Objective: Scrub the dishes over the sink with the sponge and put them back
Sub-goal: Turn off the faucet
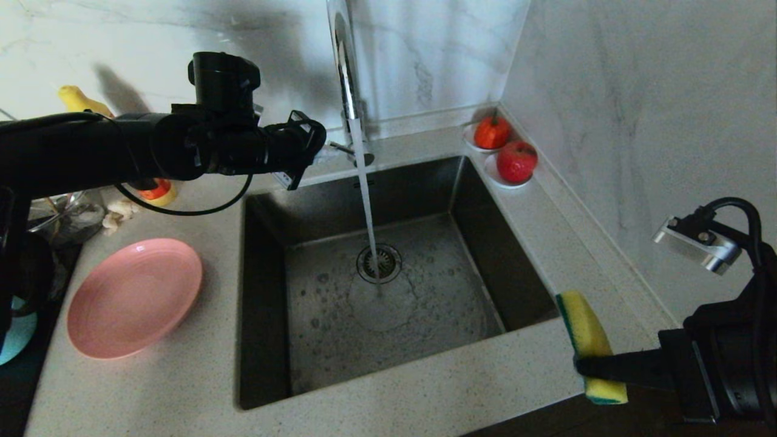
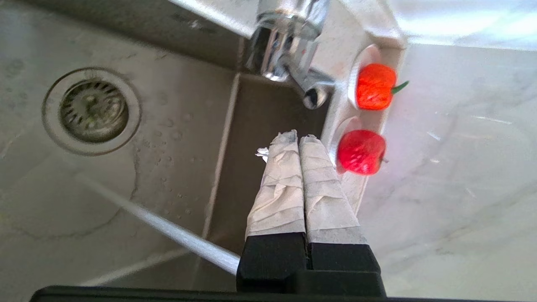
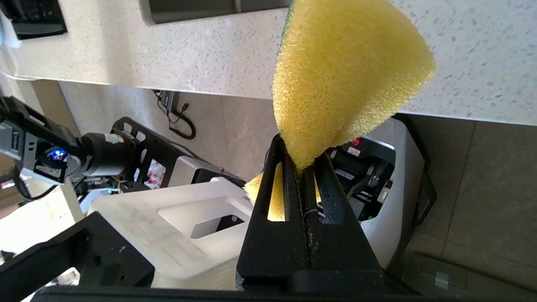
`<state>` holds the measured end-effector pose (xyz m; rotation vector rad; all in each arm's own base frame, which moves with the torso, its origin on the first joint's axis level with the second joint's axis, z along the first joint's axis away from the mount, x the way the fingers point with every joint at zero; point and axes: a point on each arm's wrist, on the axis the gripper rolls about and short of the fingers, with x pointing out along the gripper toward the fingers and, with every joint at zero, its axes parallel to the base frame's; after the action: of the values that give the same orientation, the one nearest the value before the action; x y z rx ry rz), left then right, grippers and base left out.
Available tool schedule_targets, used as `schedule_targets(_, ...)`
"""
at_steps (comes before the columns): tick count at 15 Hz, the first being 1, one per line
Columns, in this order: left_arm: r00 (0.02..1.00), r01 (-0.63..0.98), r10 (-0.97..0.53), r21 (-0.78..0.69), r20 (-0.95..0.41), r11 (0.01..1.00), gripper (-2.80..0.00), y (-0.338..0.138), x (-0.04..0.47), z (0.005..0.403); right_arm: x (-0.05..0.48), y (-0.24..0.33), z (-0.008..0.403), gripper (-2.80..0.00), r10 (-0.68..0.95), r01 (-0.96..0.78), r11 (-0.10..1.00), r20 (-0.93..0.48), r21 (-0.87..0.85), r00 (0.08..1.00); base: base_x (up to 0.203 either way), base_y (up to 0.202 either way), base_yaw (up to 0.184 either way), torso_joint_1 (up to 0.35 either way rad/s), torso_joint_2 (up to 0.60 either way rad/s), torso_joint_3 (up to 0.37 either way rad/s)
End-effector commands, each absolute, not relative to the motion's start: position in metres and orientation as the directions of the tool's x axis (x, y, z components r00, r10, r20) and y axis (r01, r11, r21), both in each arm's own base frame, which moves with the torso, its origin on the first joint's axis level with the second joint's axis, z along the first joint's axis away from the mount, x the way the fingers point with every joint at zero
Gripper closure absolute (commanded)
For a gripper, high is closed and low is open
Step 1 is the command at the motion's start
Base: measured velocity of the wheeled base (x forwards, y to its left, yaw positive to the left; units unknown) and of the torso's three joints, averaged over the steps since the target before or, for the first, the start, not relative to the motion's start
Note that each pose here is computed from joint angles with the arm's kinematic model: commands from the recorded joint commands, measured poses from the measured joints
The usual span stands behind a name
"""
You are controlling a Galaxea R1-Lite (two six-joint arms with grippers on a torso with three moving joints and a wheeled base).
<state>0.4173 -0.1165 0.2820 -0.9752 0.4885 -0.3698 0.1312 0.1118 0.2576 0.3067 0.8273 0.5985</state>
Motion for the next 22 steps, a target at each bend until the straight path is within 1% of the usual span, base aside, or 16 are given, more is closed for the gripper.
schedule_targets(1, 0.832, 0.076, -0.506, -0.858, -0.226, 0.508, 0.0, -0.118, 0.422, 0.277, 0.131, 0.112, 0.256, 0.0, 0.606, -0.373, 0.795, -0.601, 0.478, 0.521, 0.0, 0.0, 0.0, 0.0, 0.0, 0.0)
schedule_targets(6, 0.844, 0.085, -0.493, -0.857, -0.208, 0.507, 0.0, -0.118, 0.426, 0.275, 0.131, 0.112, 0.256, 0.0, 0.606, -0.376, 0.795, -0.6, 0.476, 0.522, 0.0, 0.0, 0.0, 0.0, 0.0, 0.0)
schedule_targets(12, 0.869, 0.128, -0.473, -0.856, -0.147, 0.501, 0.0, -0.119, 0.432, 0.276, 0.13, 0.111, 0.257, 0.0, 0.607, -0.377, 0.795, -0.599, 0.476, 0.523, 0.0, 0.0, 0.0, 0.0, 0.0, 0.0)
schedule_targets(22, 0.894, 0.168, -0.436, -0.83, -0.099, 0.533, 0.0, -0.119, 0.437, 0.276, 0.131, 0.112, 0.254, 0.0, 0.603, -0.372, 0.798, -0.607, 0.474, 0.518, 0.0, 0.0, 0.0, 0.0, 0.0, 0.0)
